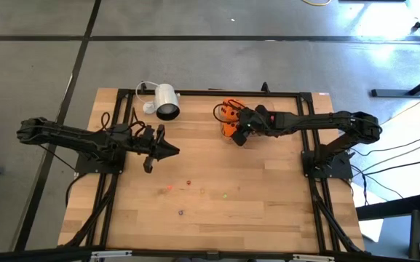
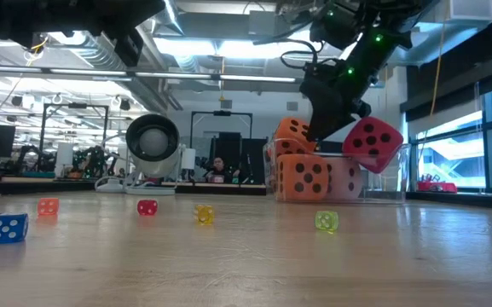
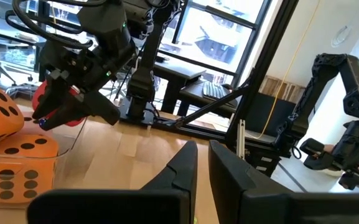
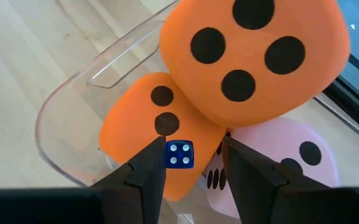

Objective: Pick & Place Dice
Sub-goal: Put the top small blue die into the transparent bin

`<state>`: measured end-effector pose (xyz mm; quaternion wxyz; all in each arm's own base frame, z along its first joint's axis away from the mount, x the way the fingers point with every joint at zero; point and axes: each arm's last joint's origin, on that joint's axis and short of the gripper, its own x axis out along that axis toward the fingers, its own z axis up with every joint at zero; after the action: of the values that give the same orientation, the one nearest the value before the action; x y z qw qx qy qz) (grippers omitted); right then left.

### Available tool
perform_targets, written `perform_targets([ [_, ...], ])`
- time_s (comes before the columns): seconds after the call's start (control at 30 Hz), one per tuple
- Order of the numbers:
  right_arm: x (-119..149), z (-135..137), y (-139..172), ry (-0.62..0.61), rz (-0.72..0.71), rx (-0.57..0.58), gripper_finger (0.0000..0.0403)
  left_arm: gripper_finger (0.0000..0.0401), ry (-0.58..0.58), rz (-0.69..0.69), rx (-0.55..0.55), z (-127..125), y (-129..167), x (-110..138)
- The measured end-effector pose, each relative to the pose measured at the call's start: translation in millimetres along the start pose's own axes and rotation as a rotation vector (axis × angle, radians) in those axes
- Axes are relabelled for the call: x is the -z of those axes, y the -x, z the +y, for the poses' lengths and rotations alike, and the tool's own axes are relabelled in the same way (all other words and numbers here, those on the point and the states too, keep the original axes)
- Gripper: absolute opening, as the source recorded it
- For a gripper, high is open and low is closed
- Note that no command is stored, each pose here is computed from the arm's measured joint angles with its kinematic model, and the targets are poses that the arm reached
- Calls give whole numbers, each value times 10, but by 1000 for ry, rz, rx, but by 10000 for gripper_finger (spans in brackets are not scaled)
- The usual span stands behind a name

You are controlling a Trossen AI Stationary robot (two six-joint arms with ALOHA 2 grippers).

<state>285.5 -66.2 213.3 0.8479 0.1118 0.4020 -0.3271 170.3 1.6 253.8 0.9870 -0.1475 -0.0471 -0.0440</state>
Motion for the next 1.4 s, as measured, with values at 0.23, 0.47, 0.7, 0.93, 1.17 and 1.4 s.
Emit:
perform_targets([
  [0.23, -3, -12, -2, 1, 18, -36, 157, 33, 2, 0, 0, 0, 0, 0],
  [0.47, 0, -25, -9, 19, 8, 10, 157, 33, 1, -1, 0, 0, 0, 0],
  [0.7, 2, -23, -10, 50, 11, 2, 157, 33, 0, 0, 0, 0, 0, 0],
  [0.93, -135, 25, 81, 60, -28, -14, 157, 33, 0, 0, -1, 0, 0, 0],
  [1.17, -277, 75, 278, 175, 12, -15, 157, 33, 0, 0, 0, 0, 0, 0],
  [1.4, -177, 10, 300, 256, 136, 26, 157, 33, 0, 4, 13, -4, 0, 1],
])
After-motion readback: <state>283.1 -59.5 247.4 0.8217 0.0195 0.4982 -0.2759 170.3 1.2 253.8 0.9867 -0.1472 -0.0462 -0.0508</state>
